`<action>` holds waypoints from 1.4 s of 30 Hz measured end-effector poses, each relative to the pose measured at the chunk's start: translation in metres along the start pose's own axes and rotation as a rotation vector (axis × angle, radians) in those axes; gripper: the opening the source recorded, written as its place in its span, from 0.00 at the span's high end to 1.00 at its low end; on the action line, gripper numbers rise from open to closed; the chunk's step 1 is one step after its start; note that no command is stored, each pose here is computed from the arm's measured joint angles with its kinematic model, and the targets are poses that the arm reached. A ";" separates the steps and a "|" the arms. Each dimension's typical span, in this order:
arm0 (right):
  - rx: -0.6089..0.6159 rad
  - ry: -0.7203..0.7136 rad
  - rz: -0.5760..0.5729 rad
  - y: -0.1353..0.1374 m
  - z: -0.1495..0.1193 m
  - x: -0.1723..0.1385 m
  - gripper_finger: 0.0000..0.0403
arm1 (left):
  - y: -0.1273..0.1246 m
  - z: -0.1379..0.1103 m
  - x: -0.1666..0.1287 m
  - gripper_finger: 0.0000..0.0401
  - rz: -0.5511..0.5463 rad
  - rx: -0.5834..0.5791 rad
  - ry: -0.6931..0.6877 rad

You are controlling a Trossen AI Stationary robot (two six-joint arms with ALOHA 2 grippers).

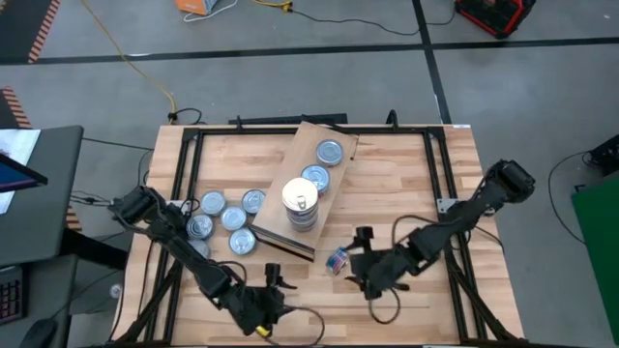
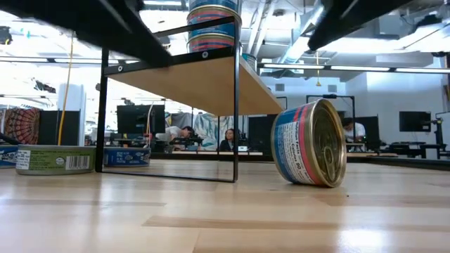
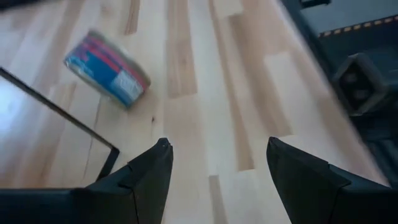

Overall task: Stack canned seafood by type on shelf
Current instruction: Stack the blue pink tuna can on top of the blue pink tuna can on the shelf

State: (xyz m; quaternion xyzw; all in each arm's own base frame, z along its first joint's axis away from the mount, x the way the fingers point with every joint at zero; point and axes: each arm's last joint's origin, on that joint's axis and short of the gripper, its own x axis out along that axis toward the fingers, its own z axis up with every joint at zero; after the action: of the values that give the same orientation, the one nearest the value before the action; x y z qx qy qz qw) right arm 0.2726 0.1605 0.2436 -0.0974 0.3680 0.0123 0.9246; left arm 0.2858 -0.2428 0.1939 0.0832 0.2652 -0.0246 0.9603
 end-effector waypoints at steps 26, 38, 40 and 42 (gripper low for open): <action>-0.174 0.262 0.158 -0.045 -0.010 0.074 0.03 | 0.021 -0.044 -0.086 0.38 -0.082 -0.054 -0.100; -0.128 0.307 0.217 -0.040 -0.016 0.080 0.13 | 0.016 -0.043 -0.107 0.38 -0.167 -0.030 -0.113; -0.134 0.308 0.220 -0.038 -0.017 0.081 0.19 | 0.016 -0.043 -0.106 0.38 -0.145 -0.024 -0.118; -0.129 0.318 0.223 -0.035 -0.018 0.081 0.27 | 0.018 -0.042 -0.106 0.38 -0.102 -0.020 -0.136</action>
State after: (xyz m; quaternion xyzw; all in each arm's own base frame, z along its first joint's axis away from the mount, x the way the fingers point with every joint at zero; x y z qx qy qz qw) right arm 0.3228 0.1190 0.1813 -0.1159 0.5164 0.1225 0.8396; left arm 0.1756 -0.2175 0.2155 0.0580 0.2034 -0.0764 0.9744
